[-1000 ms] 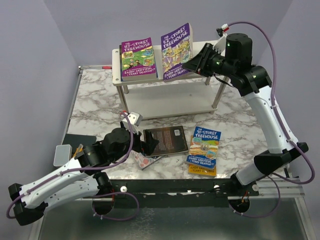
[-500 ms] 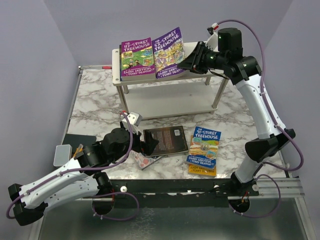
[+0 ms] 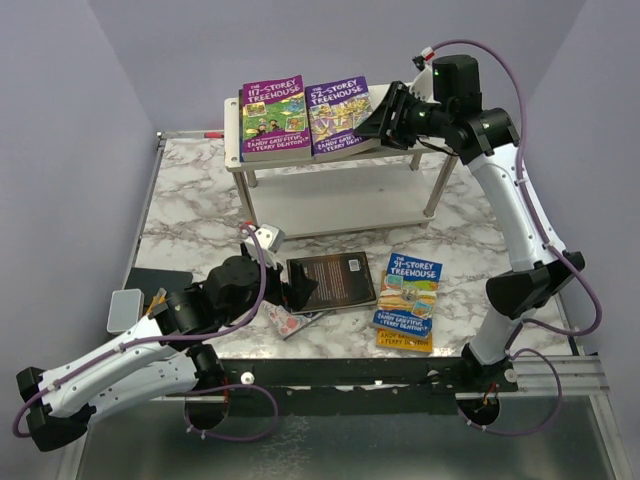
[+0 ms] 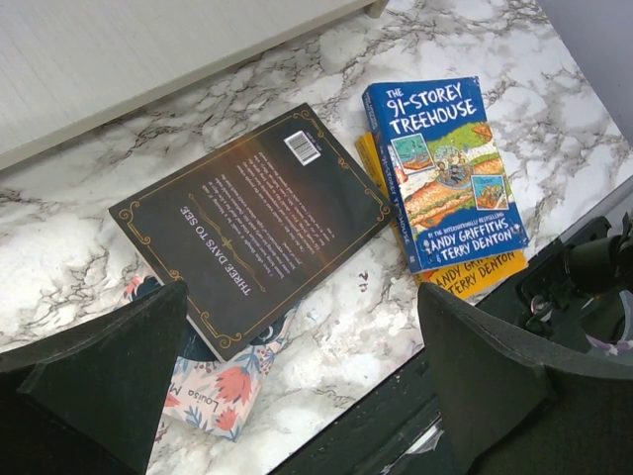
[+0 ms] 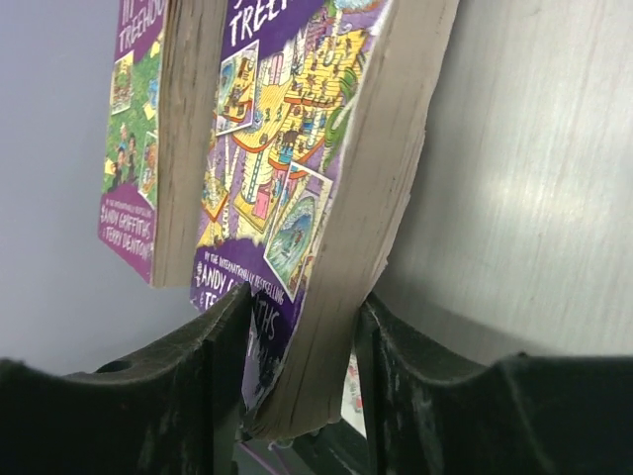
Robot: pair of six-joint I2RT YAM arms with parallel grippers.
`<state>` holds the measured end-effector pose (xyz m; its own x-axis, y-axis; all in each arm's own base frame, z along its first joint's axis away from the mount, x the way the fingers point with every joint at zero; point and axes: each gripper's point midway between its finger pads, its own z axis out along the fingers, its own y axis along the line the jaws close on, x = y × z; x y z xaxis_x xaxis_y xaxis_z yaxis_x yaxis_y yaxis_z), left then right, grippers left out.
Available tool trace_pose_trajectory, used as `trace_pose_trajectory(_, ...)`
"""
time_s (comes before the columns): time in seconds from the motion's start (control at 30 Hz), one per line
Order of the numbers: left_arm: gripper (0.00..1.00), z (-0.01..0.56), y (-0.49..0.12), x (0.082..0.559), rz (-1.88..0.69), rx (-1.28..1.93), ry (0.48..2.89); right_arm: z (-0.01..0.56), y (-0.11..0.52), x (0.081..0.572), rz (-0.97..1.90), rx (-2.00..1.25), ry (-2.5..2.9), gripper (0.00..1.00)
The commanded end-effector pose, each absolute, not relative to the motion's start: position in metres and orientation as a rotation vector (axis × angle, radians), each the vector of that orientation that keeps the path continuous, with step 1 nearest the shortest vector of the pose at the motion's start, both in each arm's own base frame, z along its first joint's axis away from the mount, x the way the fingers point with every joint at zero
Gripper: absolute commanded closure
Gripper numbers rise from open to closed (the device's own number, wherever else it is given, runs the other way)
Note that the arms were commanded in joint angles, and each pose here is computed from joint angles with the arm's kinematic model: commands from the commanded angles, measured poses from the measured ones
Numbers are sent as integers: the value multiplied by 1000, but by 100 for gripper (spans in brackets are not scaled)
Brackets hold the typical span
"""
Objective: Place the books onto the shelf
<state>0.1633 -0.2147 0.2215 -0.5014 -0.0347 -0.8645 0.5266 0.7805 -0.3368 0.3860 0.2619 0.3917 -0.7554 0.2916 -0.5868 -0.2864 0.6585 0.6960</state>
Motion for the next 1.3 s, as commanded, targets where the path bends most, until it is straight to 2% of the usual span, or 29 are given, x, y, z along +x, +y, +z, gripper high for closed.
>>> trace_pose_trajectory(0.0, 1, 216, -215, 161, -717, 401, 2007, 386, 257, 395, 1020, -5, 2187, 50)
trace_pose_trajectory(0.1, 1, 216, -215, 161, -716, 400, 2006, 387, 255, 397, 1004, 2, 2183, 41)
trace_pose_trajectory(0.27, 1, 216, -215, 161, -717, 400, 2006, 388, 244, 401, 938, 24, 2170, 32)
trace_pose_trajectory(0.63, 1, 216, -215, 161, -714, 400, 2008, 400, 217, 404, 779, 77, 2095, 27)
trace_pose_trajectory(0.83, 1, 215, -216, 162, -711, 399, 2011, 407, 219, 402, 804, 50, 2054, 28)
trace_pose_trajectory(1.07, 1, 215, -215, 162, -708, 397, 2010, 401, 230, 402, 861, 13, 2068, 40)
trace_pose_trajectory(1.27, 1, 214, -215, 163, -704, 395, 2011, 392, 236, 398, 897, -8, 2086, 46)
